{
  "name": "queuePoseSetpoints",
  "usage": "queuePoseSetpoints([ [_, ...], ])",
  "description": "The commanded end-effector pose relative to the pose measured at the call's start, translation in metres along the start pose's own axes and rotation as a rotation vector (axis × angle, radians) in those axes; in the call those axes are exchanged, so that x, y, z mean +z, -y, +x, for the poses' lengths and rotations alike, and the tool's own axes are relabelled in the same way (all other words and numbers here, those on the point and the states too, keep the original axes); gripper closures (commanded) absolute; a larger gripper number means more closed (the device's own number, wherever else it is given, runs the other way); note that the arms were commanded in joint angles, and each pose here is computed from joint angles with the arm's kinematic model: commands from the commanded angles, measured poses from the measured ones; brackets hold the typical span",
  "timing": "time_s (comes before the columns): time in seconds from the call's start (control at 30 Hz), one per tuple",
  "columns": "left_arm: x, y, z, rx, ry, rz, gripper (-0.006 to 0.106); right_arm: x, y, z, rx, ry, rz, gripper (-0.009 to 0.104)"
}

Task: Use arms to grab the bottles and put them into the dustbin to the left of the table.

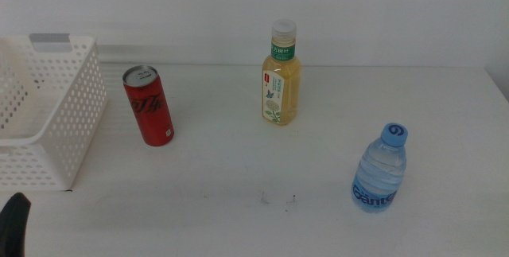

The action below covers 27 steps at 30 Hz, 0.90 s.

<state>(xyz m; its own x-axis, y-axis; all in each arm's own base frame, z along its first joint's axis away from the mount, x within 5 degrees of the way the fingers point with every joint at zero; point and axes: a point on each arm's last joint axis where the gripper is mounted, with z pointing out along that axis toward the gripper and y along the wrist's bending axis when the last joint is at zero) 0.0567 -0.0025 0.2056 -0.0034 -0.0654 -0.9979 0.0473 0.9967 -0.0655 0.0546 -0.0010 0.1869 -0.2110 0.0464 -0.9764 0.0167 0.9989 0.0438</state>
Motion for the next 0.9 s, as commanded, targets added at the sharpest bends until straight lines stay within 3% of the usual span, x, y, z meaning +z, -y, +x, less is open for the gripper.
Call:
queuePoseSetpoints([
  [0.0,0.0,0.0,-0.001,-0.008,0.016,0.001,0.007,0.0,0.0,0.0,-0.011,0.01,0.006,0.009],
  [0.3,0.006,0.001,-0.002,-0.035,0.004,0.015,0.007,0.0,0.0,0.0,-0.011,0.01,0.006,0.009],
  [0.67,0.063,0.029,0.016,-0.045,-0.178,0.221,0.007,0.0,0.0,0.0,-0.011,0.01,0.006,0.009],
  [0.87,0.096,0.04,0.037,-0.052,-0.118,0.181,0.007,0.0,0.0,0.0,-0.011,0.01,0.006,0.009],
])
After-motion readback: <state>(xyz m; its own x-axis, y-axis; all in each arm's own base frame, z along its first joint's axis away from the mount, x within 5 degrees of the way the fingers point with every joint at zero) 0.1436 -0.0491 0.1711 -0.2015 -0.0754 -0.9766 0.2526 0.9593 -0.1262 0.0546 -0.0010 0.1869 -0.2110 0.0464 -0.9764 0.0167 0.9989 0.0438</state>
